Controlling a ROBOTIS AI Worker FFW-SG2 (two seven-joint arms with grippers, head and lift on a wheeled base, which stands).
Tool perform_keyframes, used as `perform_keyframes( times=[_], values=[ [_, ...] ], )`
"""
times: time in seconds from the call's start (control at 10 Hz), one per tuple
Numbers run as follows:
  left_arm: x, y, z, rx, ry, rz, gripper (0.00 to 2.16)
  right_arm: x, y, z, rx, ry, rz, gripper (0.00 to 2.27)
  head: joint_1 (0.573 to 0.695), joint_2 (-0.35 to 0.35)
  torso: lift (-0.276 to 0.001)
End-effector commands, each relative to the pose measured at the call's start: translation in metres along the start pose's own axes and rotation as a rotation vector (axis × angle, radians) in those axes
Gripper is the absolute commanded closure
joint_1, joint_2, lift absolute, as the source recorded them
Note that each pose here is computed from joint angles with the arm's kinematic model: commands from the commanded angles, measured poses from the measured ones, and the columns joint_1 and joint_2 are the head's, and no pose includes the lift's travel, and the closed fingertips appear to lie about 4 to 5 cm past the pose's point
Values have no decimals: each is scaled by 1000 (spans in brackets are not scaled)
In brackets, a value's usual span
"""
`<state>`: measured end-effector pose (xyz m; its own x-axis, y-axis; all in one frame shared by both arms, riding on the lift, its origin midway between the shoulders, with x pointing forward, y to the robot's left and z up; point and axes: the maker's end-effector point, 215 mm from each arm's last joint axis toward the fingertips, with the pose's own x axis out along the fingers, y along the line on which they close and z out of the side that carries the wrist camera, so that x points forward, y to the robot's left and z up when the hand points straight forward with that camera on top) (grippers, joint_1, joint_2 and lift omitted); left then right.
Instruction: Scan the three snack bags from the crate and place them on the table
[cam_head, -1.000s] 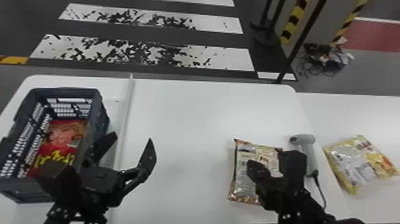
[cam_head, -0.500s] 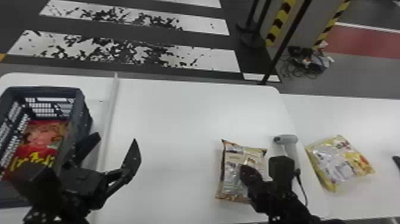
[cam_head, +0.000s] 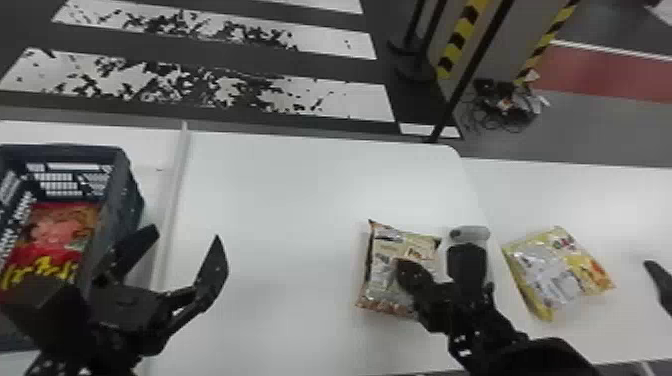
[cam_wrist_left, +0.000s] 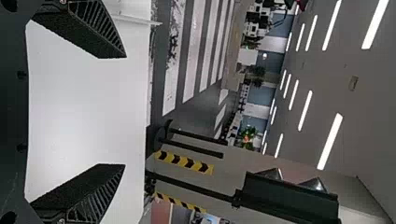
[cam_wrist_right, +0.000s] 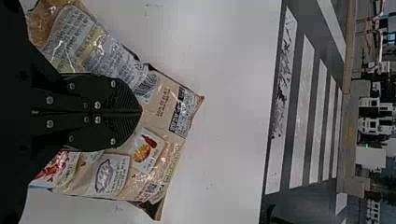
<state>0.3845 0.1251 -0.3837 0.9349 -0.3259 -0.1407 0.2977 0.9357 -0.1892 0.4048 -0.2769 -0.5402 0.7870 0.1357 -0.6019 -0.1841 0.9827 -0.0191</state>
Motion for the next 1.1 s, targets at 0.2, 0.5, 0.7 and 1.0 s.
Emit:
perform_keyframes(
  times=[0.2,0.5,0.7,1.0],
  values=[
    [-2,-2,-4,0,7,0,29,18,-10,10,-78,-10,52,1771,695,-213,-62],
    [-2,-4,-5,2,9,0,29,-15,11,31,-68,-84,127,1771,695,-218,-62],
    [-1,-12,-4,2,7,-13,29,-36,47,48,-68,-113,187,1771,695,-199,-62],
    [-2,-12,-3,3,4,-13,29,-29,92,46,-31,-108,254,1771,695,-139,-62]
  ],
)
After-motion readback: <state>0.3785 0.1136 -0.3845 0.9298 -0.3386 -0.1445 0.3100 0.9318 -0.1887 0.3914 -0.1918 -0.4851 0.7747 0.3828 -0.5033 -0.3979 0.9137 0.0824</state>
